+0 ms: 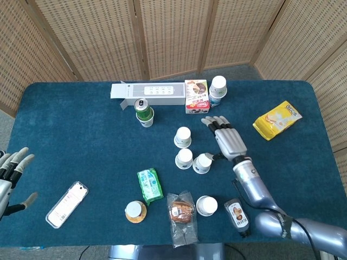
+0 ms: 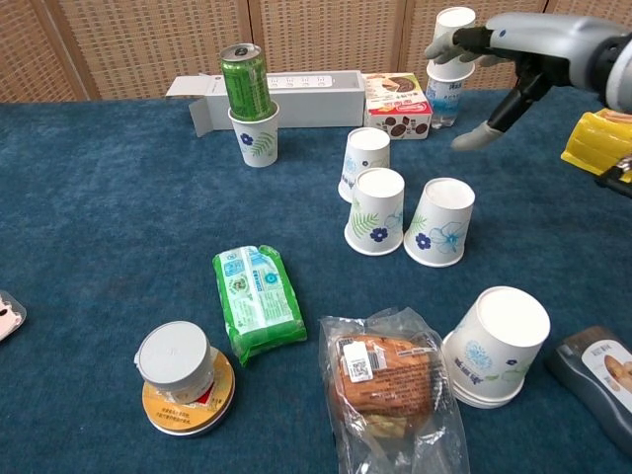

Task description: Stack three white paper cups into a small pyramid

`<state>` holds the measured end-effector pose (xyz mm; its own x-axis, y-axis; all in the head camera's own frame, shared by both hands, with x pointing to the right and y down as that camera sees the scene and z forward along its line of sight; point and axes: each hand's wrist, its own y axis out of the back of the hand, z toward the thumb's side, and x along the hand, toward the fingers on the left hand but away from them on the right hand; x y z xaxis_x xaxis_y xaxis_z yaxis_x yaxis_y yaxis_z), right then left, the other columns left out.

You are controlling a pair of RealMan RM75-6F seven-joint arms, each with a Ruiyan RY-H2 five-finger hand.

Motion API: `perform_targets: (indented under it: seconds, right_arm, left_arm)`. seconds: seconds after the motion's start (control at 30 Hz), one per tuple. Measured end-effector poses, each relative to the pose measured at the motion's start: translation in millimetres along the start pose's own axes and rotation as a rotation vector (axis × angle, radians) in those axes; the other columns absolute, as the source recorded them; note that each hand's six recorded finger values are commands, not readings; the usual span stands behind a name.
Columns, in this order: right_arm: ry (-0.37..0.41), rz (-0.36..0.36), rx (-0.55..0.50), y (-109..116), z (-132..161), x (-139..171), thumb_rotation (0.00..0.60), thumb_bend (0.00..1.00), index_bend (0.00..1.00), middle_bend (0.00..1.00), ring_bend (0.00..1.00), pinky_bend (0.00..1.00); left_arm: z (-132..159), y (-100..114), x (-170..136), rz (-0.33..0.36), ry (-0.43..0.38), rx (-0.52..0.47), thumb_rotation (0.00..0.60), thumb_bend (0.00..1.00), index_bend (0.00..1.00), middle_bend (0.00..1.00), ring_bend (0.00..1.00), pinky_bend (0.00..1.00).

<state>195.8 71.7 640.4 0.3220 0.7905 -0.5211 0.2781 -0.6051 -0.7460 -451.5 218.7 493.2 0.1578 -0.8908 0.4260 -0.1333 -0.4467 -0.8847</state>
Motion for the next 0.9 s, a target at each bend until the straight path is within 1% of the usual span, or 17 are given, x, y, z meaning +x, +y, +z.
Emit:
perform_targets:
  seconds: [0.2, 0.4, 0.7, 0.9]
  right_arm:
    - [-0.006, 0.033, -0.005, -19, 11, -26, 0.600, 0.22, 0.10, 0.00, 0.00, 0.00]
    - [-0.024, 0.056, -0.006, -33, 18, -46, 0.600, 0.22, 0.10, 0.00, 0.00, 0.00]
    - [-0.049, 0.082, -0.028, -41, 33, -67, 0.600, 0.22, 0.10, 0.00, 0.00, 0.00]
    - [-0.068, 0.091, -0.014, -48, 36, -76, 0.600, 0.22, 0.11, 0.00, 0.00, 0.00]
  left_arm:
    - [-3, -1, 1, -0.002, 0.012, 0.004, 0.600, 0.32, 0.03, 0.00, 0.00, 0.00]
    - [-5, -4, 3, -0.010, 0.021, 0.007, 0.600, 0.32, 0.03, 0.00, 0.00, 0.00]
    - [-9, -2, 4, -0.007, 0.037, 0.001, 0.600, 0.32, 0.03, 0.00, 0.00, 0.00]
    - [-12, -1, 5, -0.003, 0.046, -0.005, 0.600, 0.32, 0.03, 0.00, 0.00, 0.00]
